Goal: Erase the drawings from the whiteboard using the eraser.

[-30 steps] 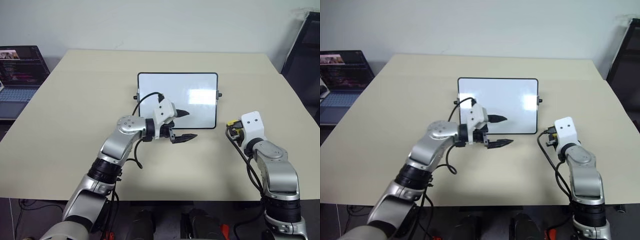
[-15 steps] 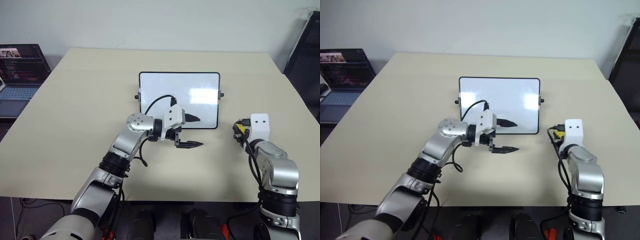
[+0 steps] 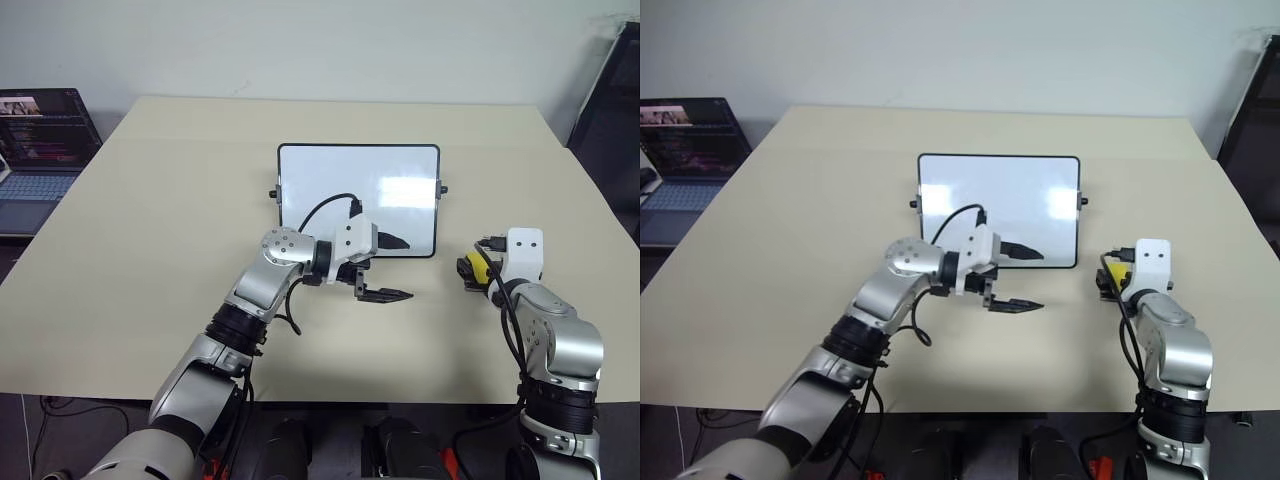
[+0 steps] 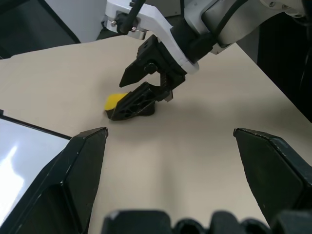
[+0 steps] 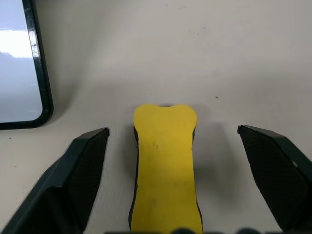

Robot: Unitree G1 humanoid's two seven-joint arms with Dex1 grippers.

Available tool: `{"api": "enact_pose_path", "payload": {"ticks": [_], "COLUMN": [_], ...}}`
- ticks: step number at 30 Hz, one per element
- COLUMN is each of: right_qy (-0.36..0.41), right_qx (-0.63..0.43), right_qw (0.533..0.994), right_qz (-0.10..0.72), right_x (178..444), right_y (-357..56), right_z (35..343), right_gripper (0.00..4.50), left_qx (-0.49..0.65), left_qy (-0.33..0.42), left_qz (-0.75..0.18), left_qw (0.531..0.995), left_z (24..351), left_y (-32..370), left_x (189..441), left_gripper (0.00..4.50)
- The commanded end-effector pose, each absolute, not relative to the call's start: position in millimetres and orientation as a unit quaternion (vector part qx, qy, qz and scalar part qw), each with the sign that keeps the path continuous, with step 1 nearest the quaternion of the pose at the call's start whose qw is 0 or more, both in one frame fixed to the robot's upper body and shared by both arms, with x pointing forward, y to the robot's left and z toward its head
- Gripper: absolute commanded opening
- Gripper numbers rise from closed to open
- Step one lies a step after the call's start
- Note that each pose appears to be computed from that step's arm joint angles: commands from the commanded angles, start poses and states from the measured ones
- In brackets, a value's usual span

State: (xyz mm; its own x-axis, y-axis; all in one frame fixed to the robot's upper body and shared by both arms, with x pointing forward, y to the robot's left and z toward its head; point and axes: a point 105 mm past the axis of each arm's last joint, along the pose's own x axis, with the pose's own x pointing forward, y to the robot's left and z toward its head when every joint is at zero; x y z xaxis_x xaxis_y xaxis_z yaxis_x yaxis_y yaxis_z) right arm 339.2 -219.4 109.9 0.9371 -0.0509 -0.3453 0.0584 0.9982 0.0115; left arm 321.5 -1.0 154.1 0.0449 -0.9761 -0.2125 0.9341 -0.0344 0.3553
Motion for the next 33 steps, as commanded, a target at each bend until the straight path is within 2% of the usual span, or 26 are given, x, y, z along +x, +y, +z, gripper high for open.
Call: {"api": "enact_pose_path", "payload": {"ticks": [1,5,7,11,13,19,26,33], "right_qy": [0.077,0.061,0.034,-0.043,-0.057,-0.059,-0.068,-0.063], "right_qx": [-0.021,-0.073,-0.109,-0.168,-0.12,-0.037,-0.016,-0.04], "right_qw": [0.996,0.993,0.989,0.978,0.983,0.996,0.998,0.997], "right_qz": [0.026,0.065,0.095,0.116,0.126,0.053,-0.009,-0.001], "right_x": [336.8,321.6,311.4,299.8,288.6,268.8,267.3,257.6], "right_y": [-199.9,-186.6,-171.3,-159.6,-155.0,-179.5,-203.2,-199.4], "right_z": [157.8,161.0,157.8,157.4,144.2,118.7,114.1,119.4], "right_gripper": [4.48,4.48,4.48,4.48,4.48,4.48,4.48,4.48], "left_qx": [0.164,0.1,0.061,0.009,-0.002,0.053,0.052,0.041], "left_qy": [-0.059,-0.045,-0.044,-0.043,-0.056,-0.045,-0.051,-0.028], "left_qz": [-0.642,-0.557,-0.462,-0.332,-0.191,0.029,0.039,0.018], "left_qw": [0.747,0.823,0.884,0.942,0.98,0.997,0.997,0.999], "left_z": [170.8,178.3,175.3,168.6,159.3,129.4,129.1,120.5], "left_y": [15.8,46.8,75.6,103.3,143.1,213.4,207.9,189.9], "left_x": [328.4,333.3,334.4,328.5,319.8,295.1,301.7,302.1], "left_gripper": [4.5,4.5,4.5,4.5,4.5,4.5,4.5,4.5]}}
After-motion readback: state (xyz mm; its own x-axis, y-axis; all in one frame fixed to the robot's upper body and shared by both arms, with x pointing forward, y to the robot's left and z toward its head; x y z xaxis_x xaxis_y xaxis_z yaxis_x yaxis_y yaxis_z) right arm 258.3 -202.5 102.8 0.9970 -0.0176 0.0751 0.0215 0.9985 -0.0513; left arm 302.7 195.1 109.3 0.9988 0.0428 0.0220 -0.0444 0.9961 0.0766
